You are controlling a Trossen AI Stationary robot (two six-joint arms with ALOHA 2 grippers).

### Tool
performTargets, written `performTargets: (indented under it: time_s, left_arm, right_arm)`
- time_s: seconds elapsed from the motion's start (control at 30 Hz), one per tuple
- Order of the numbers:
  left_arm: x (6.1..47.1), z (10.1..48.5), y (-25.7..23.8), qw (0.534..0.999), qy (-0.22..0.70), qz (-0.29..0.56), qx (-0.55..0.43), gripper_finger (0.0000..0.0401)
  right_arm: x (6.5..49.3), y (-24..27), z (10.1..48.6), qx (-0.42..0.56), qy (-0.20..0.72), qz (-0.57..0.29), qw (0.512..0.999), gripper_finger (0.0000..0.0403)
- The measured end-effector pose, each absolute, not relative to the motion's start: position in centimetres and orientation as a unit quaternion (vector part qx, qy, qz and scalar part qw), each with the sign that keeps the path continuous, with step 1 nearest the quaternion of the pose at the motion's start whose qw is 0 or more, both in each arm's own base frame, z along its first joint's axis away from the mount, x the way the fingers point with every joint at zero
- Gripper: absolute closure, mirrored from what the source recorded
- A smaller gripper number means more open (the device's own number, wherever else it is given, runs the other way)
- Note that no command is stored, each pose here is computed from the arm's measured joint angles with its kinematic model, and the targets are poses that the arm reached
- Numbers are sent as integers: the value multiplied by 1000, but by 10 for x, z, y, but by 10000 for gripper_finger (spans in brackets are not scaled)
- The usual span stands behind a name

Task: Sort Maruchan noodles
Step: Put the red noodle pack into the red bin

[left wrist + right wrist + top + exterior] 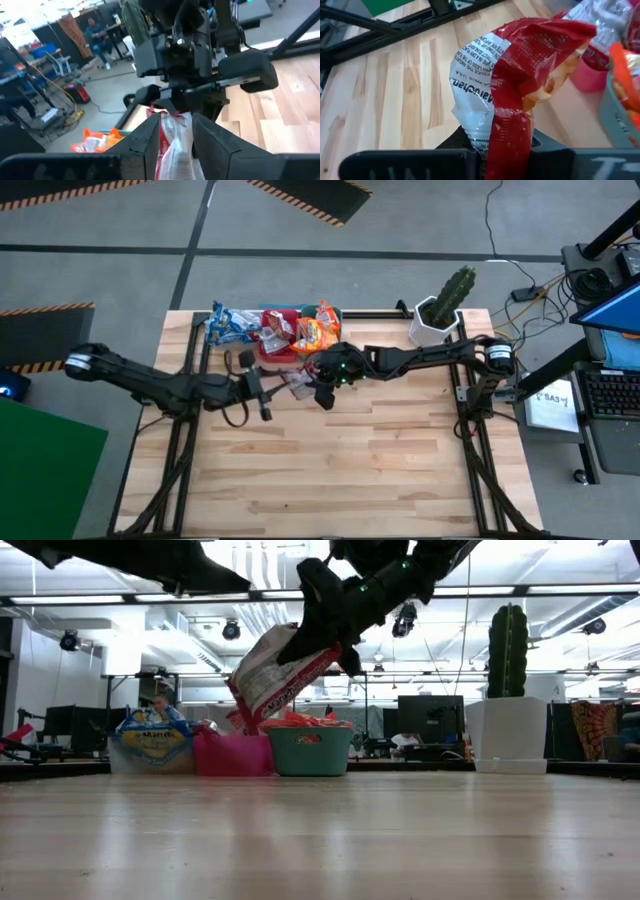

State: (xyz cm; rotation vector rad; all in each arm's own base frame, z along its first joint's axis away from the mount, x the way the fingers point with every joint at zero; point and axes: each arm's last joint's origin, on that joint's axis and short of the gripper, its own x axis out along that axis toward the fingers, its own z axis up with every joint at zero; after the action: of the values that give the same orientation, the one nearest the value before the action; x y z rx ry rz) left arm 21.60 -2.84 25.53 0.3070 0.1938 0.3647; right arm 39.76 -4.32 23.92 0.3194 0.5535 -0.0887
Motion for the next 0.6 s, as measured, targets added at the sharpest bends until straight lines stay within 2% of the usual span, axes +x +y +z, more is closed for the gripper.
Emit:
performTargets:
  time_s: [0.27, 0.5, 0.6]
  left_arm:
    - [185, 255, -20, 964, 75, 189, 172, 303]
    - [162, 240, -6, 941, 77, 290, 154, 303]
    - [158, 234, -2, 939, 73, 307, 140, 303]
  right_arm:
    - [402, -60, 281, 121, 256, -49, 958, 363]
    - [402, -94, 323, 96, 224, -79, 967, 364]
    - [404, -115, 333, 97, 209, -102, 968, 364]
